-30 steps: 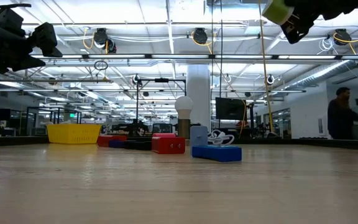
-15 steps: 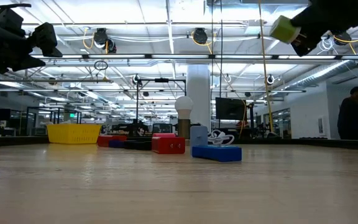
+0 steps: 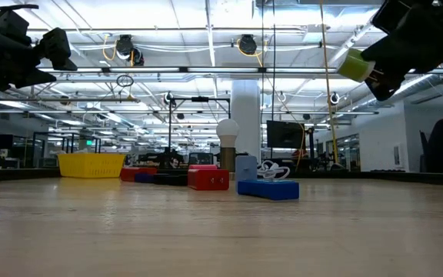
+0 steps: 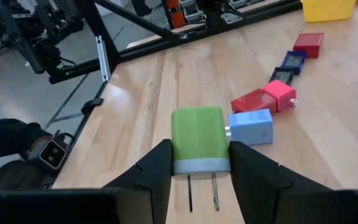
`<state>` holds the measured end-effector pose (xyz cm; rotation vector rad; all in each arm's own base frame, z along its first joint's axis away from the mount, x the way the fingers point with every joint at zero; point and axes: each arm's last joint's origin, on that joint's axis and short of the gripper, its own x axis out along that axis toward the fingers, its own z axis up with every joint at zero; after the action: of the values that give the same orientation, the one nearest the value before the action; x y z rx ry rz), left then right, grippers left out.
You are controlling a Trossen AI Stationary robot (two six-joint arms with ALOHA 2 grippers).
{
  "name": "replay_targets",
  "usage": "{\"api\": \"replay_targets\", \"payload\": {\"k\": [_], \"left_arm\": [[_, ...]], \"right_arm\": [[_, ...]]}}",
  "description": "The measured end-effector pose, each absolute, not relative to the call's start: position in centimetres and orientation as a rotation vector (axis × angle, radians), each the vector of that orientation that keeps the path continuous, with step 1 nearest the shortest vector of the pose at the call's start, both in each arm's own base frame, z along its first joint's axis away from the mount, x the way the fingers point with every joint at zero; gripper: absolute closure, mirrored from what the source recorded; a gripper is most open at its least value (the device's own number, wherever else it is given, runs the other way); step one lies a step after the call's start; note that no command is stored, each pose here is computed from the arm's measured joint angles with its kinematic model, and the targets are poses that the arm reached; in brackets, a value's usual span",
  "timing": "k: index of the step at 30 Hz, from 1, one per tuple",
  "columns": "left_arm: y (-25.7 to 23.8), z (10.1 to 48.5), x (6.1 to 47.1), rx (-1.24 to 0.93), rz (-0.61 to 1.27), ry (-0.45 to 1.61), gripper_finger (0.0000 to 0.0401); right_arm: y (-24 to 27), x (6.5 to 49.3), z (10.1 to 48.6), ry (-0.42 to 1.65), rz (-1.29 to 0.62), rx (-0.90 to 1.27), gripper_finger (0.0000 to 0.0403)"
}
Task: Pick & Place Office items
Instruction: Put the light green charger adapter into the green bin
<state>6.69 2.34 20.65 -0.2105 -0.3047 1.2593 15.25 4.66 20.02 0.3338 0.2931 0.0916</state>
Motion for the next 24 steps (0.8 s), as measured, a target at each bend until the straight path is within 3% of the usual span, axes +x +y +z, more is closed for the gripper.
{"api": "replay_targets", "payload": {"k": [9,24], "left_arm": [[2.3,20.6,6.7,-0.210,1.259,-0.304,0.0107],[2.3,20.6,6.7,-0.210,1.259,-0.304,0.0107]], "right_arm": [[4.8,15.3,20.5,0.254,0.128,0.377,0.0273],[7.5,15.0,21.7,0.215,0.407,0.598,0.0273]]}}
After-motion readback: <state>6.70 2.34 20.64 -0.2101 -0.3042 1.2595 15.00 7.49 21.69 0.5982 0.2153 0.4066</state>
